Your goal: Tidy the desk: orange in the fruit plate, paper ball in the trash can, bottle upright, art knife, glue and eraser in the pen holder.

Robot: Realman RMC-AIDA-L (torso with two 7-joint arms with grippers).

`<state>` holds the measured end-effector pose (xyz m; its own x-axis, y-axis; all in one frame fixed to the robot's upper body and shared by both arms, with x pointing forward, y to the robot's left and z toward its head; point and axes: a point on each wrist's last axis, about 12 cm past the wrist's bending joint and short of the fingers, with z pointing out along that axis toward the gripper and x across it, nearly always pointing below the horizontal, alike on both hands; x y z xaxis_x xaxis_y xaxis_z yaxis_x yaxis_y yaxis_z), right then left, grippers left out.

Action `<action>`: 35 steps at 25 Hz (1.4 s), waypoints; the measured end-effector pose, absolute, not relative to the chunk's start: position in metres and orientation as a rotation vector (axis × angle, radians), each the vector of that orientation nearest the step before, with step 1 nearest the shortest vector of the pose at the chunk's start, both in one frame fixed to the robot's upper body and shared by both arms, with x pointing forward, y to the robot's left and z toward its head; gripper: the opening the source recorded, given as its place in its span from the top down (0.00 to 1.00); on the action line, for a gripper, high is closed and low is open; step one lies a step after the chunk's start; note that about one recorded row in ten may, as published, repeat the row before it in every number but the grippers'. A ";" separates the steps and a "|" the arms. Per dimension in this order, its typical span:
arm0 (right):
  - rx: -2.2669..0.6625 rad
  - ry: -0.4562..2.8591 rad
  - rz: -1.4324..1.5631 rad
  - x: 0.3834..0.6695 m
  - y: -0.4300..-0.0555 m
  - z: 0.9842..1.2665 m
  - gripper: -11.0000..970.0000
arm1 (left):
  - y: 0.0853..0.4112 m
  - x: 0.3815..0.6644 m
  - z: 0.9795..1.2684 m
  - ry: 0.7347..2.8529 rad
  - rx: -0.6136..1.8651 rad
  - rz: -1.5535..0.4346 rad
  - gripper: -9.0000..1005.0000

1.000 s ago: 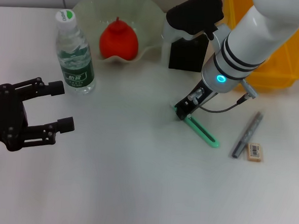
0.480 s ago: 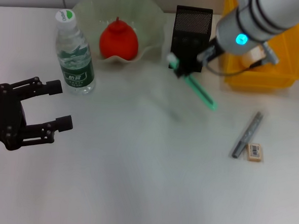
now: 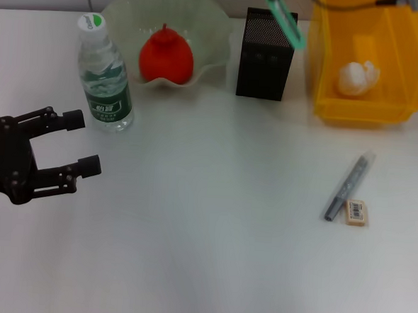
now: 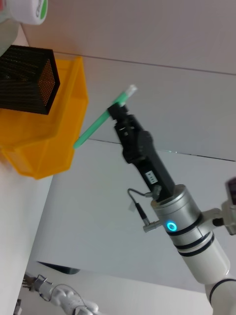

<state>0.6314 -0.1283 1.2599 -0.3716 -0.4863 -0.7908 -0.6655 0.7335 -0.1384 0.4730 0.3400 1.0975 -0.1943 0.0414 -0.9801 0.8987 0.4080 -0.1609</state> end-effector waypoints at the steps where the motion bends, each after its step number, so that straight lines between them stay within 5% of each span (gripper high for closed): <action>1: -0.871 2.043 0.254 0.631 -0.128 1.260 0.82 | 0.340 0.473 1.098 1.569 0.858 -0.980 0.19; 10: -0.807 1.912 0.153 0.661 -0.139 1.221 0.82 | 0.339 0.474 1.095 1.582 0.831 -0.976 0.19; 20: -0.752 1.853 0.202 0.664 -0.132 1.177 0.82 | 0.340 0.476 1.095 1.585 0.815 -0.968 0.19; 35: -0.704 1.930 0.227 0.662 -0.137 1.148 0.82 | 0.337 0.476 1.093 1.589 0.811 -0.964 0.19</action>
